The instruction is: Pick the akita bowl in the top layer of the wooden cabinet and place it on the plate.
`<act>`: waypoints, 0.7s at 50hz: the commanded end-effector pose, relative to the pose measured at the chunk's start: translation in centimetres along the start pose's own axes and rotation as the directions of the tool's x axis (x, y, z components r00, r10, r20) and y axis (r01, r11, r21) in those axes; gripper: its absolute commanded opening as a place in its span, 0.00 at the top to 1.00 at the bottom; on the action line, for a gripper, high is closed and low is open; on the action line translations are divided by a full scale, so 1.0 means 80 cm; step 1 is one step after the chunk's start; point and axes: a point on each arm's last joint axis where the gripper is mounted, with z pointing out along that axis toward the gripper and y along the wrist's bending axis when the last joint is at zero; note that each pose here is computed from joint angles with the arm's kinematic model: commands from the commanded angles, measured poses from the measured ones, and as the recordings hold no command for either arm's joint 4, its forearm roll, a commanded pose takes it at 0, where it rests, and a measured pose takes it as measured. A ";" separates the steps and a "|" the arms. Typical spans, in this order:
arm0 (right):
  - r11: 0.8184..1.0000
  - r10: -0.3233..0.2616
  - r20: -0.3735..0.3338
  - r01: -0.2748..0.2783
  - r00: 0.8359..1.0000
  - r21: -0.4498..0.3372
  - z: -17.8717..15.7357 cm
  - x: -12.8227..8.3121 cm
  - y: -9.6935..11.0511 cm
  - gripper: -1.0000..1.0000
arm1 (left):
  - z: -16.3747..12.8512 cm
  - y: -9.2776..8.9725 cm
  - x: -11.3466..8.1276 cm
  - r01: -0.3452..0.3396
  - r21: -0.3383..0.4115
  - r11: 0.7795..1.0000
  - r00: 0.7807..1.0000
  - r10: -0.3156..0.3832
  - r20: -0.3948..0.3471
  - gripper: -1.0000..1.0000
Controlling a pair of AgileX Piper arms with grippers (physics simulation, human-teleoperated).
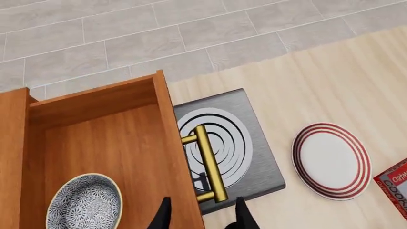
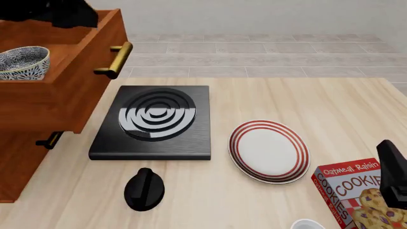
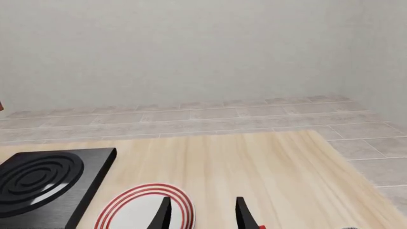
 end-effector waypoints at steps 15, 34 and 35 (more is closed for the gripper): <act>1.000 0.000 0.000 0.000 1.000 -0.001 -0.003 0.002 0.000 0.00 | -0.015 0.020 -0.027 -0.006 -0.057 0.998 0.999 0.009 0.045 0.00; 1.000 -0.001 0.001 0.001 1.000 0.000 -0.003 0.003 0.000 0.00 | -0.015 0.046 -0.033 -0.028 -0.125 0.992 0.999 0.032 0.028 0.00; 1.000 0.000 0.001 0.000 1.000 0.000 -0.003 0.003 0.000 0.00 | -0.017 0.047 -0.035 -0.033 -0.130 0.991 0.999 0.038 0.033 0.00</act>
